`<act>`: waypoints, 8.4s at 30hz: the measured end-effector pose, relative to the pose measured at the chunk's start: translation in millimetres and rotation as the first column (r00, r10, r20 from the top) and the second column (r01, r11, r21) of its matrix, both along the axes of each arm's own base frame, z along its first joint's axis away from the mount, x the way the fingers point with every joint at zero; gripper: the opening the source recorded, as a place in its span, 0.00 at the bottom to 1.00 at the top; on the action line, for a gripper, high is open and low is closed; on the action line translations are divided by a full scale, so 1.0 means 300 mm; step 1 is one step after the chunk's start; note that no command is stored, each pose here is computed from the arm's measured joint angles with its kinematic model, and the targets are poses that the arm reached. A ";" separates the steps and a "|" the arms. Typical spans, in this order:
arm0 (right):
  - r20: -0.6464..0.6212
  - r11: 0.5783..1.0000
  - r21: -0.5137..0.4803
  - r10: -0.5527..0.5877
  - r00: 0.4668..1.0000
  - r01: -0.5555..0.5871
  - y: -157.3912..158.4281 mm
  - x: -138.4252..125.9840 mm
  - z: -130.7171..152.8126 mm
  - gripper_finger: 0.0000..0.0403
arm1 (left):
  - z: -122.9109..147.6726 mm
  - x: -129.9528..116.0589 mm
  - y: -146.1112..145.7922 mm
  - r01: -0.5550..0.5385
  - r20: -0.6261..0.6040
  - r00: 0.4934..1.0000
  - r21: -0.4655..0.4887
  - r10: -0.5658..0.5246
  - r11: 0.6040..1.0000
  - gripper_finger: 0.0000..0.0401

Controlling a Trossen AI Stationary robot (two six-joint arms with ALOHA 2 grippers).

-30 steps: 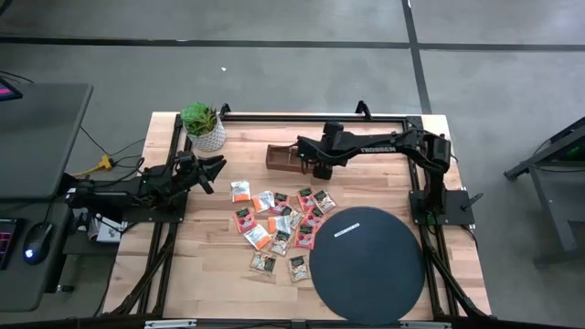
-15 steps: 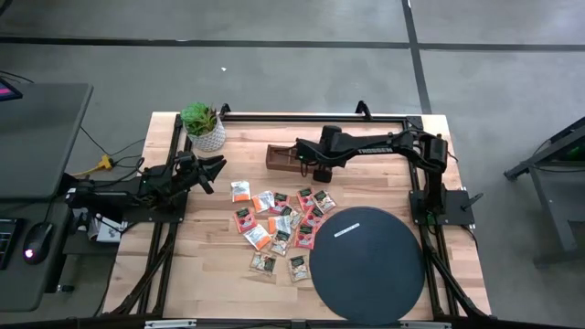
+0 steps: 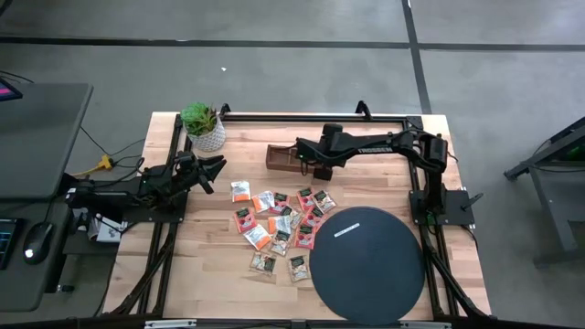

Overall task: Pick & Place Tea
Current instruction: Put the white orange tea sachet into the right section of the wooden organizer

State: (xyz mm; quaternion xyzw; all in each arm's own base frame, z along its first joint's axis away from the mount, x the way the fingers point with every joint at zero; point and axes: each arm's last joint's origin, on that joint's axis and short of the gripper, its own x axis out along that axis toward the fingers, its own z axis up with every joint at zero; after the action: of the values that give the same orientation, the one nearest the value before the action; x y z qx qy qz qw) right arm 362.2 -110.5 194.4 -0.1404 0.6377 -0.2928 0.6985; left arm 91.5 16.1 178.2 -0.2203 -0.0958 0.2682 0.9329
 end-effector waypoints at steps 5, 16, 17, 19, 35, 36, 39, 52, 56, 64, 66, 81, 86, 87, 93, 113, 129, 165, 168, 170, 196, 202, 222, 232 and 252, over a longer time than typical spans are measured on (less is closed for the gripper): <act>0.060 0.998 0.048 0.029 0.998 -0.031 0.033 -0.005 0.051 0.37 | 0.000 0.000 0.000 0.000 0.000 1.000 0.000 0.000 1.000 0.31; 0.225 0.898 0.390 0.121 0.967 -0.203 0.130 0.021 0.071 0.37 | 0.000 0.000 0.000 0.000 0.000 1.000 0.000 0.000 1.000 0.31; 0.243 0.889 0.406 0.118 0.963 -0.212 0.139 0.026 0.072 0.37 | 0.000 0.000 0.000 0.000 0.000 1.000 0.000 0.000 1.000 0.31; 0.272 0.871 0.430 0.127 0.954 -0.239 0.162 0.036 0.074 0.37 | 0.000 0.000 0.000 0.000 0.000 1.000 0.000 0.000 1.000 0.31; 0.407 0.674 0.598 0.210 0.889 -0.433 0.407 0.114 0.005 0.37 | 0.000 0.000 0.000 0.000 0.000 1.000 0.000 0.000 1.000 0.31; 0.409 0.689 0.607 0.157 0.899 -0.397 0.412 0.121 -0.002 0.37 | 0.000 0.000 0.000 0.000 0.000 1.000 0.000 0.000 1.000 0.31; 0.392 0.713 0.667 -0.090 0.915 -0.216 0.422 0.140 -0.023 0.37 | 0.000 0.000 0.000 0.003 0.000 1.000 0.000 -0.003 1.000 0.31; 0.226 0.454 0.864 -0.738 0.636 0.219 0.508 0.193 -0.090 0.37 | 0.000 0.001 -0.001 0.011 0.000 1.000 0.001 -0.011 1.000 0.31; 0.179 0.398 0.875 -0.794 0.581 0.276 0.528 0.204 -0.137 0.37 | 0.000 0.001 -0.001 0.015 -0.001 1.000 0.001 -0.015 1.000 0.31; 0.187 0.397 0.866 -0.821 0.540 0.304 0.530 0.206 -0.149 0.45 | 0.000 0.001 -0.002 0.019 0.000 1.000 0.001 -0.019 1.000 0.31; 0.185 0.394 0.867 -0.823 0.538 0.304 0.531 0.206 -0.149 0.47 | 0.000 0.001 -0.001 0.018 0.000 1.000 0.001 -0.018 1.000 0.31; 0.142 0.340 0.901 -0.819 0.555 0.271 0.554 0.290 -0.201 0.47 | 0.000 0.002 -0.002 0.030 0.000 1.000 0.002 -0.030 1.000 0.31; 0.139 0.350 0.889 -0.820 0.555 0.294 0.551 0.285 -0.211 0.39 | 0.000 0.002 -0.003 0.037 -0.001 0.999 0.003 -0.037 0.999 0.31; 0.140 0.352 0.887 -0.820 0.555 0.298 0.551 0.284 -0.211 0.36 | 0.000 0.002 -0.003 0.037 -0.001 0.999 0.003 -0.037 0.999 0.31; 0.154 0.379 0.878 -0.802 0.577 0.293 0.543 0.282 -0.217 0.16 | 0.000 0.002 -0.003 0.037 -0.001 0.999 0.003 -0.037 0.999 0.31; 0.218 0.489 0.832 -0.723 0.655 0.263 0.523 0.312 -0.143 0.00 | 0.000 0.002 -0.003 0.036 -0.001 0.999 0.003 -0.036 0.999 0.31; 0.292 0.759 0.583 -0.529 0.797 0.290 0.481 0.294 0.183 0.00 | 0.000 0.002 -0.003 0.036 -0.001 0.999 0.003 -0.036 0.999 0.31; -0.296 0.997 -0.076 -0.054 0.954 0.033 0.092 0.131 0.093 0.00 | 0.000 0.002 -0.003 0.036 0.000 0.999 0.003 -0.036 0.999 0.31; -0.272 0.997 -0.072 -0.056 0.961 0.038 0.084 0.137 0.071 0.00 | 0.000 0.002 -0.003 0.036 0.000 0.999 0.003 -0.036 0.999 0.31; -0.286 0.997 -0.067 -0.047 0.957 0.029 0.082 0.134 0.054 0.00 | 0.000 0.002 -0.003 0.036 0.000 0.999 0.003 -0.036 0.999 0.31; -0.274 0.996 0.084 0.013 0.962 0.010 0.093 0.134 -0.023 0.21 | 0.000 0.002 -0.003 0.036 0.000 0.999 0.003 -0.036 0.999 0.31; -0.271 0.996 0.085 0.010 0.962 0.014 0.093 0.134 -0.023 0.38 | 0.000 0.002 -0.003 0.036 0.000 0.999 0.003 -0.036 0.999 0.31; 0.031 0.955 0.245 0.168 0.985 -0.170 0.172 0.121 0.194 0.51 | 0.000 0.002 -0.003 0.036 -0.001 0.999 0.003 -0.036 0.999 0.31; 0.194 0.816 0.366 0.403 0.894 -0.447 0.316 0.197 0.193 0.51 | 0.000 0.002 -0.003 0.036 0.000 0.999 0.003 -0.036 0.999 0.31; 0.277 0.690 0.475 0.472 0.837 -0.546 0.397 0.457 0.081 0.51 | 0.000 0.002 -0.003 0.039 -0.001 0.999 0.003 -0.039 0.999 0.31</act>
State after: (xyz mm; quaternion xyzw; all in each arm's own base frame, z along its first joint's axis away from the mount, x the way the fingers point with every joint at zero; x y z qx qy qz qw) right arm 499.2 8.5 218.7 -0.0914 0.5808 0.0942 0.8034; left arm 92.1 15.2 178.2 -0.2207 -0.0916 0.2501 0.9383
